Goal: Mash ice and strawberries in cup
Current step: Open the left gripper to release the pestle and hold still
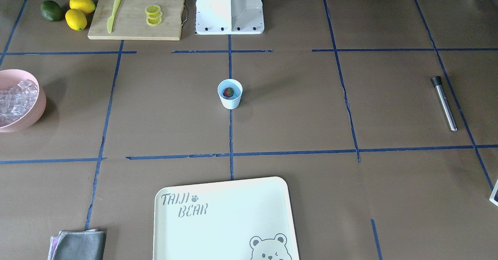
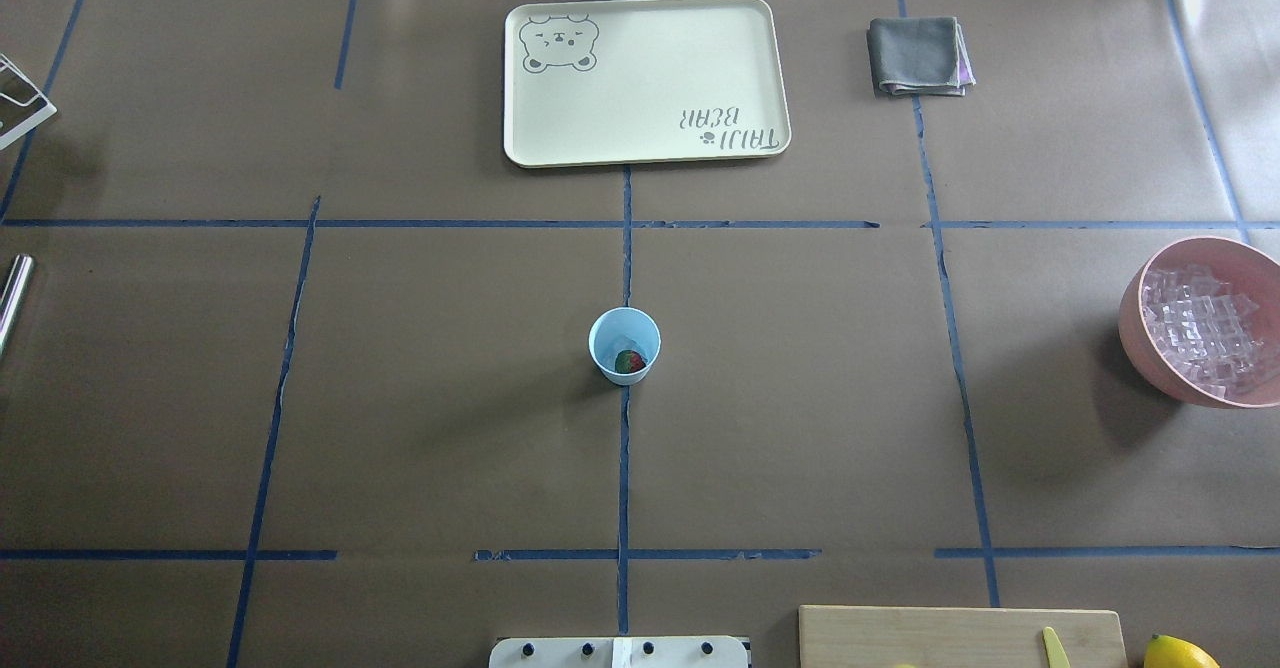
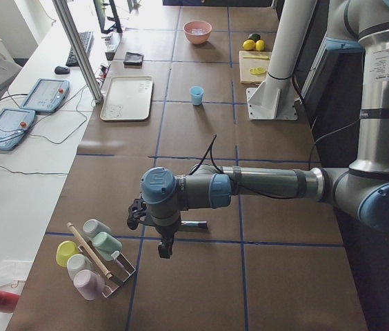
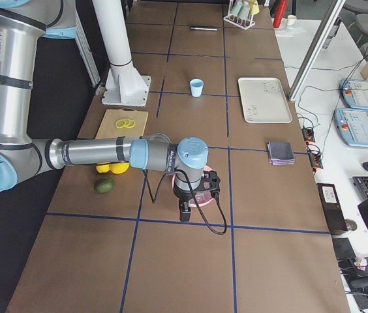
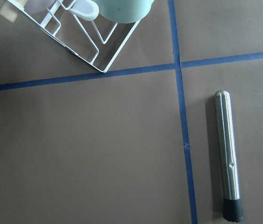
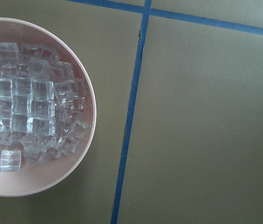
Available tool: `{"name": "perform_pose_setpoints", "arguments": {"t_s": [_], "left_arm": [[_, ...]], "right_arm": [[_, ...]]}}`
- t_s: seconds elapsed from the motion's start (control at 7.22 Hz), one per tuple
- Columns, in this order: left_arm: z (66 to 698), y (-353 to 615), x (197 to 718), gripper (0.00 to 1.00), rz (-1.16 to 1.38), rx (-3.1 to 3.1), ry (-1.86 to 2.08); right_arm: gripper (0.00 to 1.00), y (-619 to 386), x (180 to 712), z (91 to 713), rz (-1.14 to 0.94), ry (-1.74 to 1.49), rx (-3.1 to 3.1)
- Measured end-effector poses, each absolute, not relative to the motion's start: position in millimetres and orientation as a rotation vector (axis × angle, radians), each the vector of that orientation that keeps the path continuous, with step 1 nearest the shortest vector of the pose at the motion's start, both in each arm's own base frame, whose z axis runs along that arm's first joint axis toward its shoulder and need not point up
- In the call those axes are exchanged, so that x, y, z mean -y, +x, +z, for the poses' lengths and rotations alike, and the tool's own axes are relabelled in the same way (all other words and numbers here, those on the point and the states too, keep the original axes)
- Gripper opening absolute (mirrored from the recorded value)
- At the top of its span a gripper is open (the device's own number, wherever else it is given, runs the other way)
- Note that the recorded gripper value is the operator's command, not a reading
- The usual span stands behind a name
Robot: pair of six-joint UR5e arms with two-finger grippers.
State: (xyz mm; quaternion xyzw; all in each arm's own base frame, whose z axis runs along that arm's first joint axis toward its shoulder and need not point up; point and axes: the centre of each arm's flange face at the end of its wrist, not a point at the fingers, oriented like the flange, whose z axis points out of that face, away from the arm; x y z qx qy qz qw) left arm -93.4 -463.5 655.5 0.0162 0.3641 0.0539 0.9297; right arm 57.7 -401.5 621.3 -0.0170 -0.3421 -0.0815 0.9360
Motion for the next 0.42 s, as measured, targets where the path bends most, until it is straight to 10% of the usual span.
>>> {"name": "perform_pose_setpoints", "arguments": {"t_s": [0.42], "left_arm": [[658.2,-93.0,458.2,1.00,0.108,-0.747,0.027]], "right_arm": [[1.00,57.6,399.7,622.0,-0.166,-0.037,0.701]]}}
